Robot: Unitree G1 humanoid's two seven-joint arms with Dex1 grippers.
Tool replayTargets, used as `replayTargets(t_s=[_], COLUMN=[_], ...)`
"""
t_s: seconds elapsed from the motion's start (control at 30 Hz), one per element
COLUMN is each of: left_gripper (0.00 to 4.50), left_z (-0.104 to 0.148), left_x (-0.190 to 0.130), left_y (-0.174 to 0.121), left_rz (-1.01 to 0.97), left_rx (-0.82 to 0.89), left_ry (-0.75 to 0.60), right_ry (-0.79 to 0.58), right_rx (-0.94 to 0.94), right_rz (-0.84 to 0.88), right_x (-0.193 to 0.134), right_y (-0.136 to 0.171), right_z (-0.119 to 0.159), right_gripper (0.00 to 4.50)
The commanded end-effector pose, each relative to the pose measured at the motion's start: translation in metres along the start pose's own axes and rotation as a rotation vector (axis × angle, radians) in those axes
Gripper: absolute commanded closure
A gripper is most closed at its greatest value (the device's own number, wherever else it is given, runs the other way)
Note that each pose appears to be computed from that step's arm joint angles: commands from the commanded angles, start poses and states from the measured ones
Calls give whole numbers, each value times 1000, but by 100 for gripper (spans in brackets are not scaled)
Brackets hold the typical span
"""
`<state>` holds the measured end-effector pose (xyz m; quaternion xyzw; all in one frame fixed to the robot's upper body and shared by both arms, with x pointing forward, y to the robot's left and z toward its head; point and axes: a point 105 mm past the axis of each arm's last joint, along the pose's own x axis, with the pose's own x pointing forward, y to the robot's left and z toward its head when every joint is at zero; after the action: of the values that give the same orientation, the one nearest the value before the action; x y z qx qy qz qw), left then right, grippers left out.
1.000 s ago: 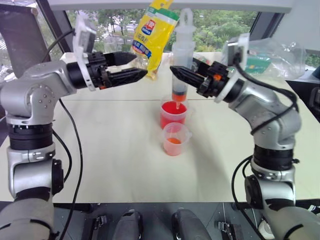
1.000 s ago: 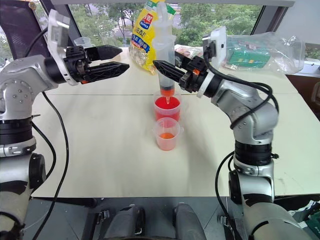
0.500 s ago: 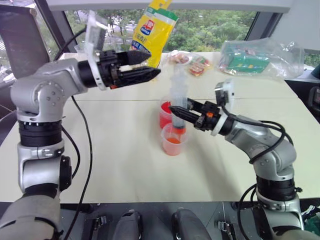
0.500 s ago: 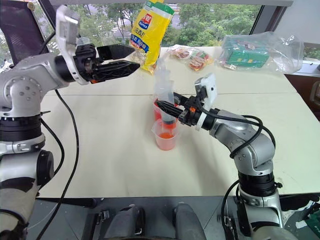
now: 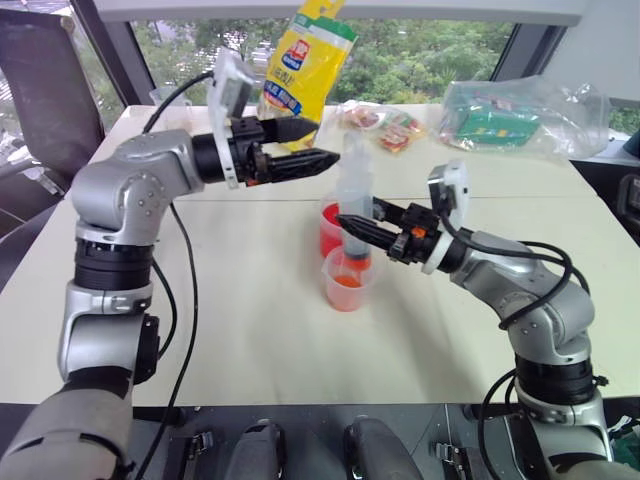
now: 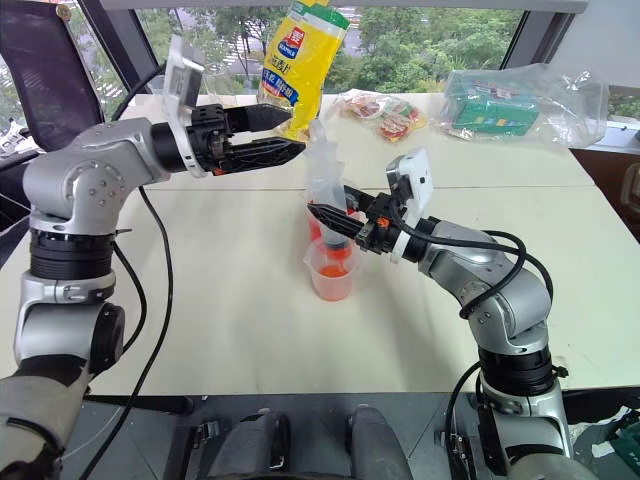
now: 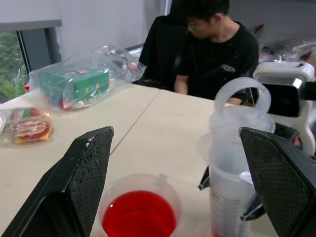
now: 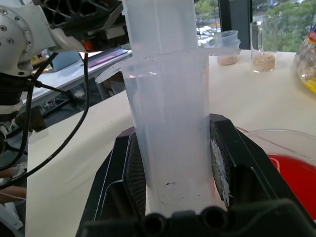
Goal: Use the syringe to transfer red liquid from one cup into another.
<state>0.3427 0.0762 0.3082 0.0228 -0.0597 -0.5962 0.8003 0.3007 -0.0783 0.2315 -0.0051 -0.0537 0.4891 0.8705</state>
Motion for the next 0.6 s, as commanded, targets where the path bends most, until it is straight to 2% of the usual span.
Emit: replayTargets(t_s=[0.03,0.23,0.27,0.33,0.53,0.57,0.6], left_gripper=[31,31,54,117,417,442,442], left_z=[11,10,9,6,1,1,1], left_x=[10,22,23,27,32,33,33], left_y=[-5,-10,-10,-12,-17,-19,-20], left_rz=[-34,-83,-88,-97,-133,-140,-150], left_rx=[45,22,20,15,7,6,3], left_ry=[-29,-43,-41,-37,-34,-33,-30], right_ry=[-53,-40,-39,-38,-42,-44,-45], right_rx=[-65,-74,-75,-75,-77,-78,-79], right_rz=[50,56,56,59,61,60,59], right_x=[1,1,1,1,3,3,3], right_y=[14,16,16,16,16,16,15], right_z=[19,16,16,16,17,17,18], right_gripper=[309,309,309,309,309,309,309])
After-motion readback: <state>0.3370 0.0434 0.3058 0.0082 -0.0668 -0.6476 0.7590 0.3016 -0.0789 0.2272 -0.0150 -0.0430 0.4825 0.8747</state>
